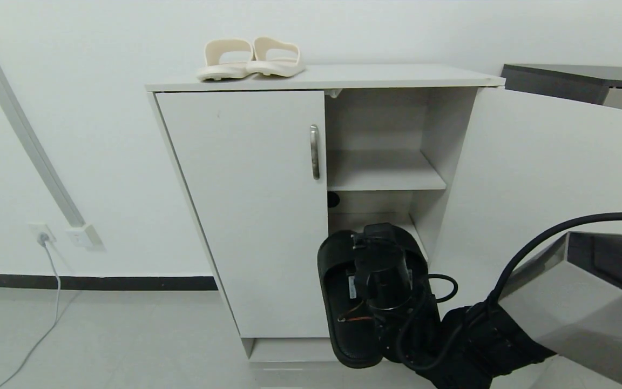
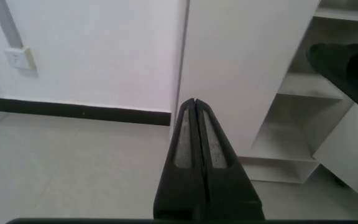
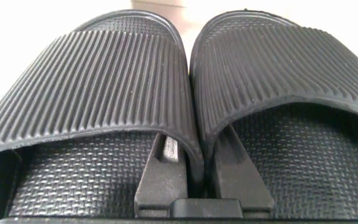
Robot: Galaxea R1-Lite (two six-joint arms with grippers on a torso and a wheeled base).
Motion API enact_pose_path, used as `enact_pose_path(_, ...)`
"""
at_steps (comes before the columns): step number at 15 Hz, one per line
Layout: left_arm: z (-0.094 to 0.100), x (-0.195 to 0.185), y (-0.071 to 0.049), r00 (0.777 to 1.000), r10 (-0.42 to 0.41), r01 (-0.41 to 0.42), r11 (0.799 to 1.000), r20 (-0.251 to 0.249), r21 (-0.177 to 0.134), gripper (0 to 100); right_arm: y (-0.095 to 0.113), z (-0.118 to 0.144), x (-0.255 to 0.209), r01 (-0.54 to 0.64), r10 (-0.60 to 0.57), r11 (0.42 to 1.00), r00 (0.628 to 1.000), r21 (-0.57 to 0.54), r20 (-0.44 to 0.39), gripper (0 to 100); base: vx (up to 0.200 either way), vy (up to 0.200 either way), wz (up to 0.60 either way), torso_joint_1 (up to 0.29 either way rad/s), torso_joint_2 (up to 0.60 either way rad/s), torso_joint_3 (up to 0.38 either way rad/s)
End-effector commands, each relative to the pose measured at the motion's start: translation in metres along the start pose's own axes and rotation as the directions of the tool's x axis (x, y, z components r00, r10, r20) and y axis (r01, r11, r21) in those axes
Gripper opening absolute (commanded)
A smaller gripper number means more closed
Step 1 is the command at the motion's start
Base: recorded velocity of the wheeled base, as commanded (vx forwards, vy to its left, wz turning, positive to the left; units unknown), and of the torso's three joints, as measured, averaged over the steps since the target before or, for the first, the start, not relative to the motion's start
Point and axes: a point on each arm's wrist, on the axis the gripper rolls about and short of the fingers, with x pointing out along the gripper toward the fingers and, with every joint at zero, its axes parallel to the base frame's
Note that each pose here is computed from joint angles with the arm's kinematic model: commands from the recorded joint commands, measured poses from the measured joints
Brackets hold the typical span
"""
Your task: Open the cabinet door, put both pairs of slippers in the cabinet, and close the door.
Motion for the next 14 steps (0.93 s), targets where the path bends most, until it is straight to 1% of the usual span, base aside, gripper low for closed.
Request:
enact_pose_path(1,0.0,0.0,0.0,1.0,0.0,0.0,1.0,-0.004,-0.001,0,0.0,0.0,0.0,0.0,0.0,1.0,1.0,0.001,0.0,0,0.0,-0.2,0.0,0.002,0.0,0.007)
enact_pose_path(2,0.0,0.0,0.0,1.0,0.0,0.0,1.0,-0.004,-0.001,0,0.0,0.0,0.0,0.0,0.0,1.0,1.0,0.001,0.0,0,0.0,-0.2,0.0,0.002,0.0,0.002)
enact_pose_path(7,0.0,0.0,0.0,1.0,0.003,-0.003,1.0,-0.003,-0.004,0,-0.004,-0.018,0.015,0.016,-0.016,1.0,1.0,-0.011,-0.022,0,0.0,0.0,0.0,0.0,0.0,0.0)
enact_pose_path(11,0.0,0.0,0.0,1.0,0.003,-0.003,1.0,-0.003,-0.004,0,-0.003,-0.036,0.033,-0.036,0.036,0.999,0.999,0.018,-0.01,0,0.0,0.0,0.0,0.0,0.0,0.0)
enact_pose_path(14,0.0,0.0,0.0,1.0,0.002,-0.002,1.0,-0.003,-0.003,0,-0.001,-0.036,0.035,-0.048,0.048,0.999,0.999,0.024,0.0,0,0.0,0.0,0.0,0.0,0.0,0.0)
